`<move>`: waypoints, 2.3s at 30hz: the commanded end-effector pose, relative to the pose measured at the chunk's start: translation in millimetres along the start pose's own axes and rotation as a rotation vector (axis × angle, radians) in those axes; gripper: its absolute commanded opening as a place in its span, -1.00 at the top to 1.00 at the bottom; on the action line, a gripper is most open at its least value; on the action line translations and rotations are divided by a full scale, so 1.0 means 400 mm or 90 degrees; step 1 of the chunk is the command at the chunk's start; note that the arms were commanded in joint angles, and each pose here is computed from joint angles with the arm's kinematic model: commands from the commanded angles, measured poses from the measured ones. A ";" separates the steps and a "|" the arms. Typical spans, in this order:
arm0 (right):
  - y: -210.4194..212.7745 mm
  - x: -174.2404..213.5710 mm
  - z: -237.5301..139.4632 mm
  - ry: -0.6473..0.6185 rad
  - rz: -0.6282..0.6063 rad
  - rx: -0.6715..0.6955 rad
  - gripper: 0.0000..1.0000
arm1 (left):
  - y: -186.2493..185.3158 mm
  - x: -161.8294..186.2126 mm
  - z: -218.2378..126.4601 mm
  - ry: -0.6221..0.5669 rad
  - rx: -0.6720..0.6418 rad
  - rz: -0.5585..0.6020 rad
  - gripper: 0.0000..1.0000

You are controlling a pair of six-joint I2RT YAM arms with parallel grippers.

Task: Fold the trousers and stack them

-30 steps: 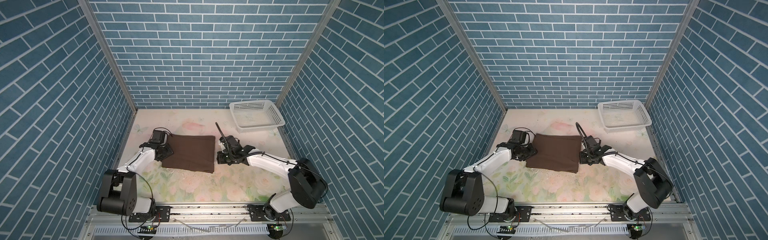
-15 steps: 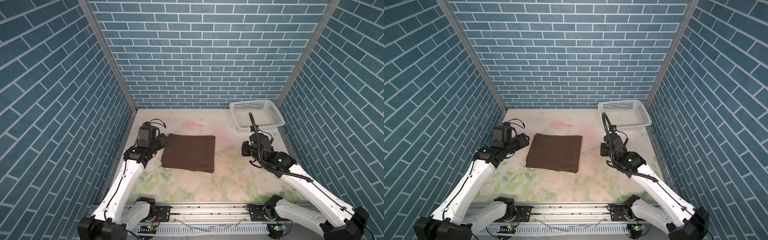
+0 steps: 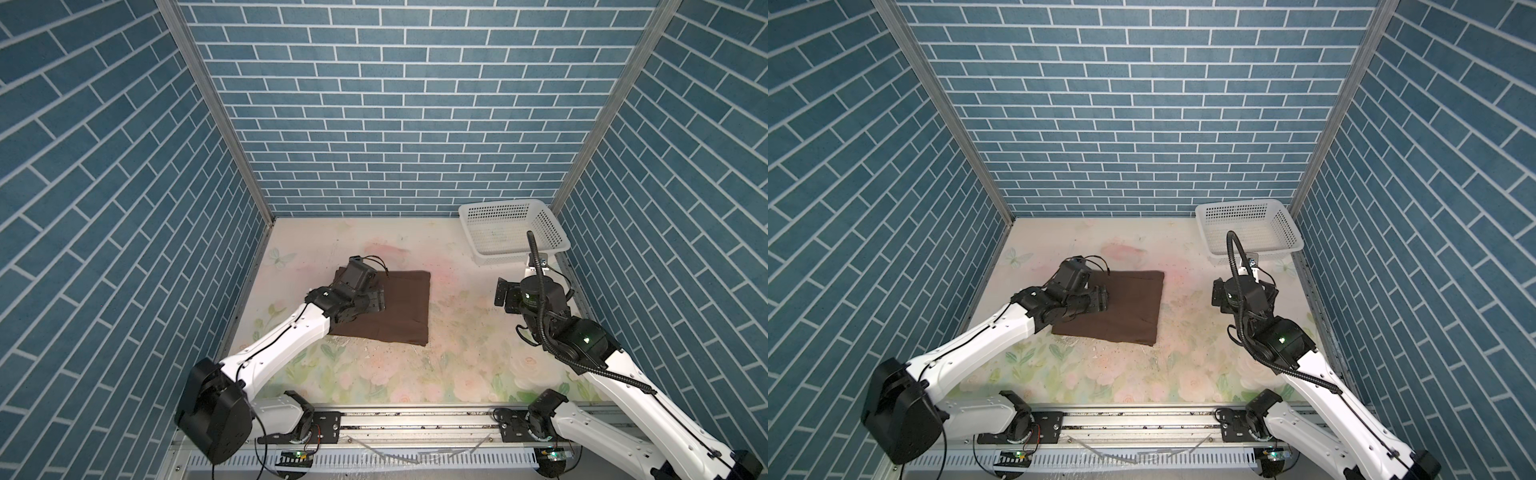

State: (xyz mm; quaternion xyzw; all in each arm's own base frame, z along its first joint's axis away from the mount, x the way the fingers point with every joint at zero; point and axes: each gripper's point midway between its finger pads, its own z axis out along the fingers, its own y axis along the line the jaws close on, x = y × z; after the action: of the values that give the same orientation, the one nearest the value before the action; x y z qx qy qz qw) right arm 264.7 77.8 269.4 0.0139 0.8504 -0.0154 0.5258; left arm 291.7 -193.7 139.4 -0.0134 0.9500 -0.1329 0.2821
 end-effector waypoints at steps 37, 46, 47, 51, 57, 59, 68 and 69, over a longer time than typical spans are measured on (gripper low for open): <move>-0.012 0.040 0.048 0.028 -0.013 0.040 -0.92 | -0.115 0.160 0.275 0.160 -0.040 0.042 -0.97; -0.015 0.047 0.049 0.033 -0.006 0.042 -0.92 | -0.031 0.108 0.309 0.159 -0.069 -0.004 -0.97; -0.016 0.047 0.049 0.033 -0.004 0.043 -0.92 | -0.020 0.103 0.311 0.159 -0.072 -0.014 -0.96; -0.018 0.054 0.048 0.038 -0.006 0.043 -0.92 | 0.011 0.090 0.312 0.156 -0.081 -0.033 -0.96; -0.019 0.055 0.048 0.040 -0.008 0.044 -0.92 | 0.077 0.065 0.303 0.147 -0.111 -0.063 -0.96; -0.020 0.057 0.048 0.042 -0.008 0.043 -0.92 | 0.102 0.057 0.298 0.146 -0.120 -0.078 -0.96; -0.023 0.065 0.045 0.044 -0.007 0.041 -0.93 | 0.142 0.025 0.241 0.118 -0.130 -0.096 -0.96; -0.024 0.067 0.046 0.045 -0.007 0.042 -0.93 | 0.138 0.019 0.233 0.112 -0.127 -0.093 -0.97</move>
State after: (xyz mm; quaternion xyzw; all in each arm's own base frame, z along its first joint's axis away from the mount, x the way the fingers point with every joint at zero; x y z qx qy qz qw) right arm 272.9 72.4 248.1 0.0185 0.8627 -0.0439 0.5034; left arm 350.3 -179.1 43.1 -0.1015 0.9722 -0.0869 0.1921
